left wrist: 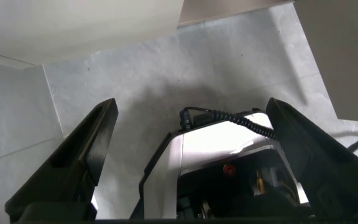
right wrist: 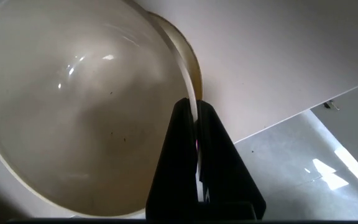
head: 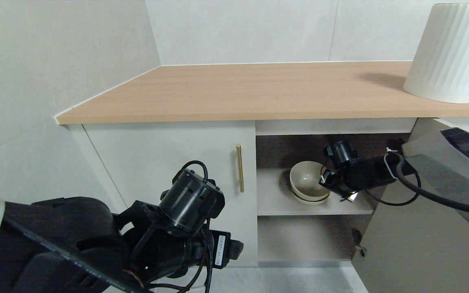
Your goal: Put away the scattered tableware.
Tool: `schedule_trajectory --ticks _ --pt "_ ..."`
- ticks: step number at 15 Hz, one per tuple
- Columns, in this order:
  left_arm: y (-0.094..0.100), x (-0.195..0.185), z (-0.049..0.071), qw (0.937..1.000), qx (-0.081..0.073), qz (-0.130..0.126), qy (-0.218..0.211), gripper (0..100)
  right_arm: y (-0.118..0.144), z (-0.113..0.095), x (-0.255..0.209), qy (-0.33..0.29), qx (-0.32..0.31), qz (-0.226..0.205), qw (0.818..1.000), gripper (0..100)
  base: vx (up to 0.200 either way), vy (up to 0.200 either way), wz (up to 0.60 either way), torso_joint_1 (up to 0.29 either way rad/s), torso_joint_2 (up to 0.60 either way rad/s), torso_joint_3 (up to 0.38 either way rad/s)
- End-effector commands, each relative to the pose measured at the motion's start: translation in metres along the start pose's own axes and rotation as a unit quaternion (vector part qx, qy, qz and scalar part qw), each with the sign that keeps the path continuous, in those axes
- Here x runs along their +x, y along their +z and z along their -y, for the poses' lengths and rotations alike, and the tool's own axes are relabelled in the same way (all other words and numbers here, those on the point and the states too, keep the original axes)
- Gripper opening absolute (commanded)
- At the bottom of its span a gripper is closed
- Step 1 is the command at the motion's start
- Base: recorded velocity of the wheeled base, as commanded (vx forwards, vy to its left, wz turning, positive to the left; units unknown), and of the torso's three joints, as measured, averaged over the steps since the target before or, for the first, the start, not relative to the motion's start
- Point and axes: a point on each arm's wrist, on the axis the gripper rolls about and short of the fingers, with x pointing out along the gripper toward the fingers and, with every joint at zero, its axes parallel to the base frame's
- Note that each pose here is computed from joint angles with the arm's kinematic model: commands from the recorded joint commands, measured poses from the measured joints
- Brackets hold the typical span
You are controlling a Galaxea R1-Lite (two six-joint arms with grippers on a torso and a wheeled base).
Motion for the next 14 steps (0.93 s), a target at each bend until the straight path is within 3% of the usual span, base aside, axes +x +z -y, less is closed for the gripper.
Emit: schedule_trajectory --ticks 1,2,11,14 --pt "0.0 0.001 0.0 1.0 0.0 -0.001 0.0 100 0.0 0.0 0.0 -0.001 -0.001 0.0 1.0 0 0.0 0.0 0.0 0.0 0.0 0.0" --pt "0.0 0.001 0.0 1.0 0.0 -0.001 0.0 100 0.0 0.0 0.0 -0.001 -0.001 0.001 1.0 100 0.0 0.0 0.0 0.0 0.0 0.0" --pt "0.001 -0.001 0.0 1.0 -0.002 0.002 0.0 100 0.001 -0.001 -0.01 0.001 -0.003 -0.002 1.0 100 0.0 0.0 0.0 0.0 0.0 0.0" --pt "0.004 -0.005 -0.004 0.9997 -0.01 0.017 0.011 100 0.004 0.0 -0.041 0.014 -0.018 -0.003 1.0 100 0.0 0.0 0.0 0.0 0.0 0.0"
